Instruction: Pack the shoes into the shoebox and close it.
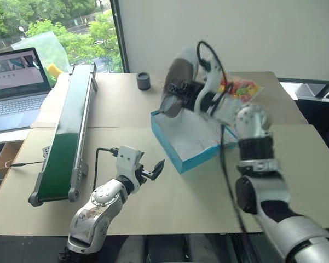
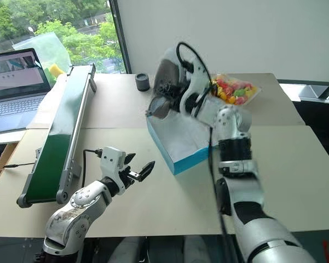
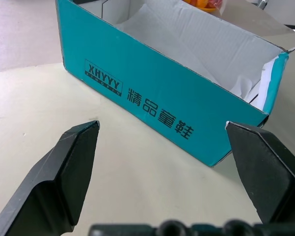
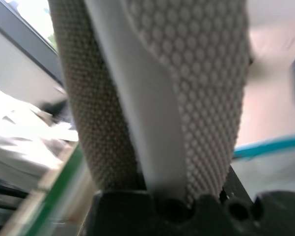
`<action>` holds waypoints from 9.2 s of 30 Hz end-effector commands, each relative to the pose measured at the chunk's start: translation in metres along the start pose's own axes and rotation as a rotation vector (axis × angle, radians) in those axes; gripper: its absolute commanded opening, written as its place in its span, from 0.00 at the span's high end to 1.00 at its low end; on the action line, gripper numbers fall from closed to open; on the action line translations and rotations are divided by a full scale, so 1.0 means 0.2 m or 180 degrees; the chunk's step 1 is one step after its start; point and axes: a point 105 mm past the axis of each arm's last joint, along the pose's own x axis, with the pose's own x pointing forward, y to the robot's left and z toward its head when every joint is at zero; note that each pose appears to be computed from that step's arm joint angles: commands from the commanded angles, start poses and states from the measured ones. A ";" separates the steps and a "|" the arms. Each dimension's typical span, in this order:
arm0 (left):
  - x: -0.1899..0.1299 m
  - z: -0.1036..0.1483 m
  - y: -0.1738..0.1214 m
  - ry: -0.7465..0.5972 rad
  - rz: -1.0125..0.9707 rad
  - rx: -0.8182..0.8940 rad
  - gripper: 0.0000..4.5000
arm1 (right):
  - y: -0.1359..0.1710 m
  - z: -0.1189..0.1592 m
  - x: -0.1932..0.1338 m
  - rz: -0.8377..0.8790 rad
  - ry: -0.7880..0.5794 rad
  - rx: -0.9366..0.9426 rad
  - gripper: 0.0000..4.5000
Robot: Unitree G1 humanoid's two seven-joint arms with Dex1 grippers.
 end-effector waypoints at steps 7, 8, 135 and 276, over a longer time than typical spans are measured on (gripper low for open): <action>0.00 0.08 -0.11 -0.0301 -0.0252 0.0395 0.02 | -0.13 -0.21 0.05 -0.0012 0.1115 -0.0788 0.87; 0.00 0.09 -0.11 -0.0327 -0.0261 0.0421 0.02 | -0.15 -0.22 0.05 -0.0057 0.1158 -0.0721 0.87; -0.50 0.10 0.90 -0.0231 0.2890 0.0118 0.00 | 0.51 -0.78 -0.18 0.1397 0.0136 -0.1598 0.05; -0.06 0.19 -0.15 -0.0515 -0.0172 -0.0022 0.01 | -0.19 -0.74 -0.18 0.0300 0.3072 -0.0680 0.90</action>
